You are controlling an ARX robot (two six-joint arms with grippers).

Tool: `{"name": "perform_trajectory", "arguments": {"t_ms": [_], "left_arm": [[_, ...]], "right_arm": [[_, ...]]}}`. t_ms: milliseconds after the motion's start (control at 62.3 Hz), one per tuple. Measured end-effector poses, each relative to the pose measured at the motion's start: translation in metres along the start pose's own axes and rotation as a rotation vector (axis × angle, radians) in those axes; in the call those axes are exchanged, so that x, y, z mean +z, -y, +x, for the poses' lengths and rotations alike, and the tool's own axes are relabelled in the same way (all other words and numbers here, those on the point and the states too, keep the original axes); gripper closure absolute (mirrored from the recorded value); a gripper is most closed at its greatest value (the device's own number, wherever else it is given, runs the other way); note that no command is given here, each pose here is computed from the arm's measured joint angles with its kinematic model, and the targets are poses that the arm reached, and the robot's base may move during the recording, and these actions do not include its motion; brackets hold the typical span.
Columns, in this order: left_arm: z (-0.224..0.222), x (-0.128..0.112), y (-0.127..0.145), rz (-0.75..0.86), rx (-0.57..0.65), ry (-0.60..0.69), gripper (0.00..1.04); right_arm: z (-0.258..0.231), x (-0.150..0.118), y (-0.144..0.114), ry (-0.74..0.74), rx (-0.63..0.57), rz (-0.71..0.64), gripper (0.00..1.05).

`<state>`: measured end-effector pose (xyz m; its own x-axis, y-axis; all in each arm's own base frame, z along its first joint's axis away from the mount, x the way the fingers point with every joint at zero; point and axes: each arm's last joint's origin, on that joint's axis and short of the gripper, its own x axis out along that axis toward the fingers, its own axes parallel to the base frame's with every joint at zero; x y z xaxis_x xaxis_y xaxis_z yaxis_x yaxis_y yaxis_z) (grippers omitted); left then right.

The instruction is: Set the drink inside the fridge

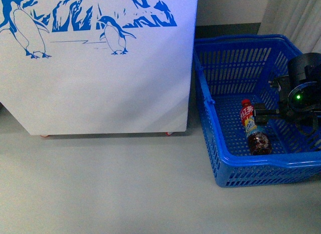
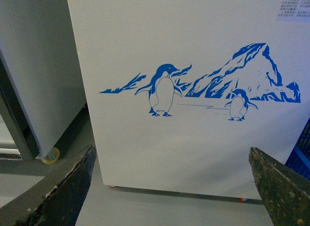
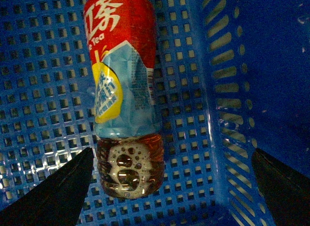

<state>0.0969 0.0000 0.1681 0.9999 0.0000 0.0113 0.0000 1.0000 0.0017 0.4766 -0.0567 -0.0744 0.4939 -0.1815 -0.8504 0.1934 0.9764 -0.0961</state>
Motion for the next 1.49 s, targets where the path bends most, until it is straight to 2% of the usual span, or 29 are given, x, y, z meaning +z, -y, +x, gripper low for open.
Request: {"name": "perform_trajectory", "arguments": {"t_ms": [369, 1012, 1381, 1413, 1494], "left_arm": [[0.0, 0.0, 0.0, 0.0, 0.0, 0.0, 0.08], [0.0, 0.0, 0.0, 0.0, 0.0, 0.0, 0.08], [0.0, 0.0, 0.0, 0.0, 0.0, 0.0, 0.08], [0.0, 0.0, 0.0, 0.0, 0.0, 0.0, 0.08], [0.0, 0.0, 0.0, 0.0, 0.0, 0.0, 0.08]], "right_arm": [[0.02, -0.01, -0.01, -0.026, 0.124, 0.032, 0.07], [0.076, 0.0, -0.022, -0.026, 0.095, -0.021, 0.07], [0.087, 0.001, -0.024, -0.025, 0.109, -0.042, 0.07], [0.087, 0.002, -0.024, -0.022, 0.105, -0.042, 0.09], [0.087, 0.002, -0.024, -0.021, 0.098, -0.042, 0.22]]}}
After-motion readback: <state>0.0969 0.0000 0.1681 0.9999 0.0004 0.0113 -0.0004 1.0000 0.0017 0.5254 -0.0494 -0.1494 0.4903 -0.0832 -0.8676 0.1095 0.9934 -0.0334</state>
